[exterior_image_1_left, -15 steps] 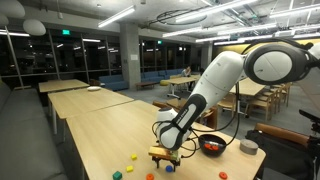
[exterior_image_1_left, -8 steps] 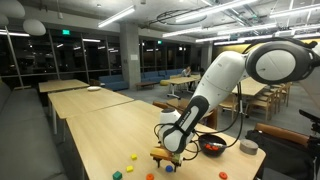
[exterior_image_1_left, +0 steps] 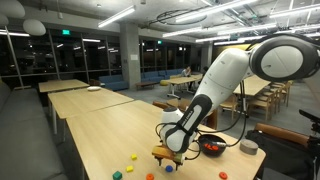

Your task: Put some of the rings in the black bowl

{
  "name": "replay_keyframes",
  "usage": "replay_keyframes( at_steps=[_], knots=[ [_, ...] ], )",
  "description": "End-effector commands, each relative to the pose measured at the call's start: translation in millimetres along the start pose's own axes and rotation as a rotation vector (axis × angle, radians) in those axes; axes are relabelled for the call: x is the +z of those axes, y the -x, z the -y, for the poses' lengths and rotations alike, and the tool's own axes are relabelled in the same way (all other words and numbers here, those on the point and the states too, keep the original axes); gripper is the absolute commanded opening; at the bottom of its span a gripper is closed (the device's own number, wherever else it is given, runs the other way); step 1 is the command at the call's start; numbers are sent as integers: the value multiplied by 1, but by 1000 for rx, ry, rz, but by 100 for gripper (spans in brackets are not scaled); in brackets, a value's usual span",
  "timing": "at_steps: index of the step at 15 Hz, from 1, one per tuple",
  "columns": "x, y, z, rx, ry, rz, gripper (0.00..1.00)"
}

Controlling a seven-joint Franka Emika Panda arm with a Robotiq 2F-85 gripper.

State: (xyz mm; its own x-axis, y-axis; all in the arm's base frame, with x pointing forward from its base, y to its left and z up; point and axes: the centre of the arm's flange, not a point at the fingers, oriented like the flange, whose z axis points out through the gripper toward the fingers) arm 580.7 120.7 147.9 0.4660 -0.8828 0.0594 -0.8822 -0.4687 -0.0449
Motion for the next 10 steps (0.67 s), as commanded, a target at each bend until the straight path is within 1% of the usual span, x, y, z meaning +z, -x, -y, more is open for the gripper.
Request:
replay_keyframes(
  at_steps=[1, 4, 5, 6, 7, 8, 10],
  knots=[
    [-14, 1, -6, 0, -19, -25, 100],
    [-14, 0, -5, -5, -10, -20, 100],
    [-14, 0, -4, -7, -7, -20, 75],
    [-14, 0, -4, -7, -8, -19, 74],
    [-14, 0, -5, -6, -8, -19, 68],
    [-14, 0, -5, -7, -8, -19, 58],
    [-14, 0, -5, -7, -9, -18, 42]
  ],
)
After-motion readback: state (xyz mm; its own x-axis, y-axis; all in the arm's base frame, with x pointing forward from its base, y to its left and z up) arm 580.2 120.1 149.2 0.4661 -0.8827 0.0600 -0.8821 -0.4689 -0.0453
